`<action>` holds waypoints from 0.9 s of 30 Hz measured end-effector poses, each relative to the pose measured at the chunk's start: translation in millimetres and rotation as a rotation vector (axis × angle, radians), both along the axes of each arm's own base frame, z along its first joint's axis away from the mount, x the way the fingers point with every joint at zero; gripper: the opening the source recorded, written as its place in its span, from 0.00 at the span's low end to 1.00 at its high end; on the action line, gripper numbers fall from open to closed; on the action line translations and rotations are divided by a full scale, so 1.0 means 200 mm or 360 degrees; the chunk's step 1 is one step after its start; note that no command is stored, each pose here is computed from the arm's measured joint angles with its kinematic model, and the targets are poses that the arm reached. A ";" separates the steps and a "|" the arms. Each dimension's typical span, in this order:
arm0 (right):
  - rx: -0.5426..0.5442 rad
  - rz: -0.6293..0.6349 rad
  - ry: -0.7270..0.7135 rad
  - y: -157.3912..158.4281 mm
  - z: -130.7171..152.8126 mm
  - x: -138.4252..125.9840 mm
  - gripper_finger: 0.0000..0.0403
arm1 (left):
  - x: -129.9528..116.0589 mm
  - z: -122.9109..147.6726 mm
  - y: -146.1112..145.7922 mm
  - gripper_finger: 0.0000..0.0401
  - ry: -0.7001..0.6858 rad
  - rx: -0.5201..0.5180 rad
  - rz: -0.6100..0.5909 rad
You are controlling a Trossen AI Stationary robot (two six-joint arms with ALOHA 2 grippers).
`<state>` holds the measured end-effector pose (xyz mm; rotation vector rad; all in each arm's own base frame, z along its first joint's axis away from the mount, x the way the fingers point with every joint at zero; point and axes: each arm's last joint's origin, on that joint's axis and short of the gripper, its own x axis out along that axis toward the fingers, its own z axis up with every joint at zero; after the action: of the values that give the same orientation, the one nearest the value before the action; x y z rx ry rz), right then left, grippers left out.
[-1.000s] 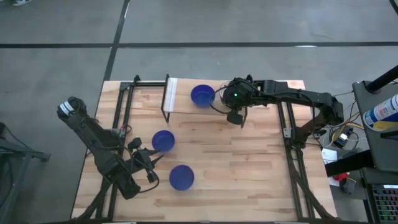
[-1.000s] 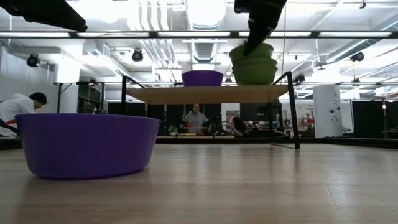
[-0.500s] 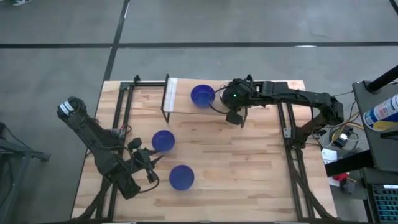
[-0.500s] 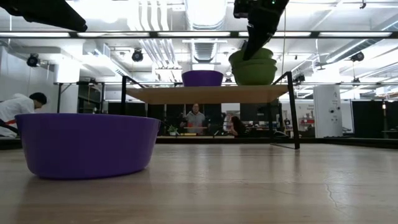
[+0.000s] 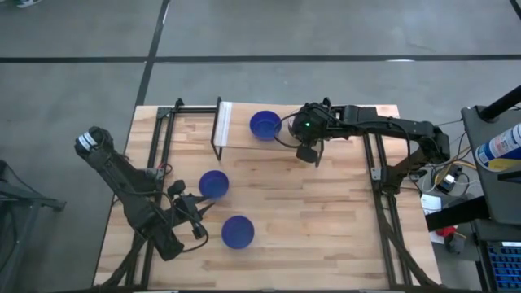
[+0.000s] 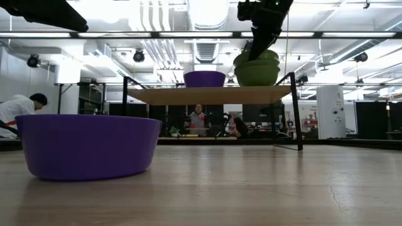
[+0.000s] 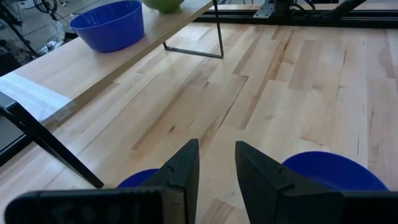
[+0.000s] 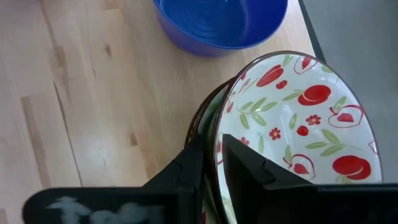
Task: Pick & Place Mini bowls
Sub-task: Stack the white patterned bowl on top of the stacked white patterned bowls on the shelf
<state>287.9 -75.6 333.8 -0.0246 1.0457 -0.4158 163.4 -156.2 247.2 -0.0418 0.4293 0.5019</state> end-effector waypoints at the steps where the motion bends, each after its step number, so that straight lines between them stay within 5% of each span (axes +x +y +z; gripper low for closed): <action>1: -0.0001 0.0000 -0.0001 0.00 0.00 0.00 0.15 | 0.00 0.00 0.00 0.25 0.0000 0.0000 -0.0001; 15: 0.0005 -0.0020 -0.0074 0.01 0.06 -0.04 0.32 | 0.00 0.00 0.00 0.25 0.0004 0.0008 -0.0003; 27: -0.0021 0.0016 -0.0093 0.02 0.09 -0.06 0.34 | 0.00 0.00 0.00 0.25 0.0005 0.0010 -0.0004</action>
<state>275.2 -71.1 351.0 -0.0294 0.9851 -0.4119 163.3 -156.1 247.1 -0.0344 0.4307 0.5010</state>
